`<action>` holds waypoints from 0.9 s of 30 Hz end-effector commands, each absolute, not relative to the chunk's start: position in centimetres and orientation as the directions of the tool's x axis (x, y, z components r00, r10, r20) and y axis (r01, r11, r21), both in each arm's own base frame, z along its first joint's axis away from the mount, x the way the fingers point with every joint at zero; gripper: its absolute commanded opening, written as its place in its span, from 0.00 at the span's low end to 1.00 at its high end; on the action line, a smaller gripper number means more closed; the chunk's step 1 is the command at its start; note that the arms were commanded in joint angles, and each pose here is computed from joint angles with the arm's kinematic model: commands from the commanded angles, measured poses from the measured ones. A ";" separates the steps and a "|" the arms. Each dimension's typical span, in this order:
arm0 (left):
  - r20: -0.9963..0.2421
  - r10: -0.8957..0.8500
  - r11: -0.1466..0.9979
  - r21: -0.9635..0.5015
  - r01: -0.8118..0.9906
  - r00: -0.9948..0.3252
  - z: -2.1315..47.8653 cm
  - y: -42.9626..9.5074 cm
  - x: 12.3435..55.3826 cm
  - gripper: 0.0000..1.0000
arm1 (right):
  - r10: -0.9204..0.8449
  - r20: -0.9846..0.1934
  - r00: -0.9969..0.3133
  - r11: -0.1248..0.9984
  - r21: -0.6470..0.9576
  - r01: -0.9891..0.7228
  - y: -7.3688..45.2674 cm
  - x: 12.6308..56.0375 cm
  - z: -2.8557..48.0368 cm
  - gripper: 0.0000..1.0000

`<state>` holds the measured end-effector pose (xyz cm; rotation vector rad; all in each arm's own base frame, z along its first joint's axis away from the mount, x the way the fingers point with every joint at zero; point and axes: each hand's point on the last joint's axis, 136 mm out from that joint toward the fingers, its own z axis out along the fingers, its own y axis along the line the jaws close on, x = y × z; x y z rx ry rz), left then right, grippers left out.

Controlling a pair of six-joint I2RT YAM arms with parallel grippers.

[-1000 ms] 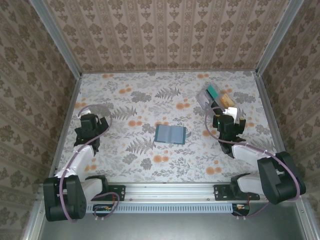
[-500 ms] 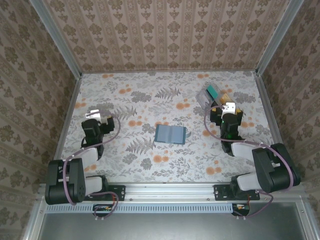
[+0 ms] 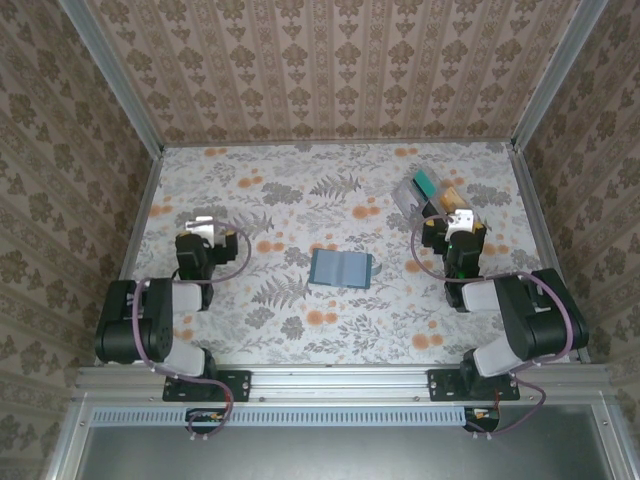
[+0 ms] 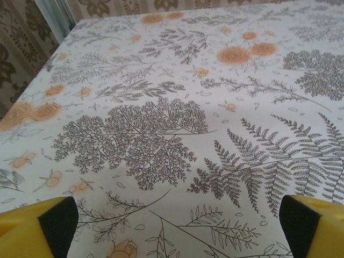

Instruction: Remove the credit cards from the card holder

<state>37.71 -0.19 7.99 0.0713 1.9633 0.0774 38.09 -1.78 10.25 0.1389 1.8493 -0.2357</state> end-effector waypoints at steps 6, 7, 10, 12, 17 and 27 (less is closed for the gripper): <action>-0.933 0.121 0.993 0.119 0.028 -0.338 9.5 -0.7 39.7 1.00 | 0.011 -0.964 -0.265 0.968 -0.056 0.244 -2.1 38.6 10.7 1.00; -0.927 0.119 0.993 0.118 0.026 -0.355 9.4 -0.7 39.9 1.00 | 0.008 -0.961 -0.276 0.969 -0.060 0.241 -2.1 38.9 10.6 1.00; -0.928 0.100 0.995 0.099 0.022 -0.359 9.4 -0.3 39.9 1.00 | 0.016 -0.954 -0.298 0.972 -0.055 0.230 -2.1 39.2 10.3 1.00; -0.929 0.099 0.995 0.098 0.020 -0.357 9.4 -0.3 39.9 1.00 | 0.018 -0.953 -0.302 0.972 -0.054 0.230 -2.1 39.2 10.3 1.00; -0.929 0.103 0.995 0.092 0.048 -0.356 9.4 -0.7 39.9 1.00 | 0.024 -0.952 -0.306 0.972 -0.049 0.229 -2.2 39.3 10.2 1.00; -0.926 0.106 0.994 0.091 0.060 -0.362 9.3 -0.8 40.1 1.00 | 0.032 -0.950 -0.311 0.973 -0.041 0.225 -2.3 39.3 10.1 1.00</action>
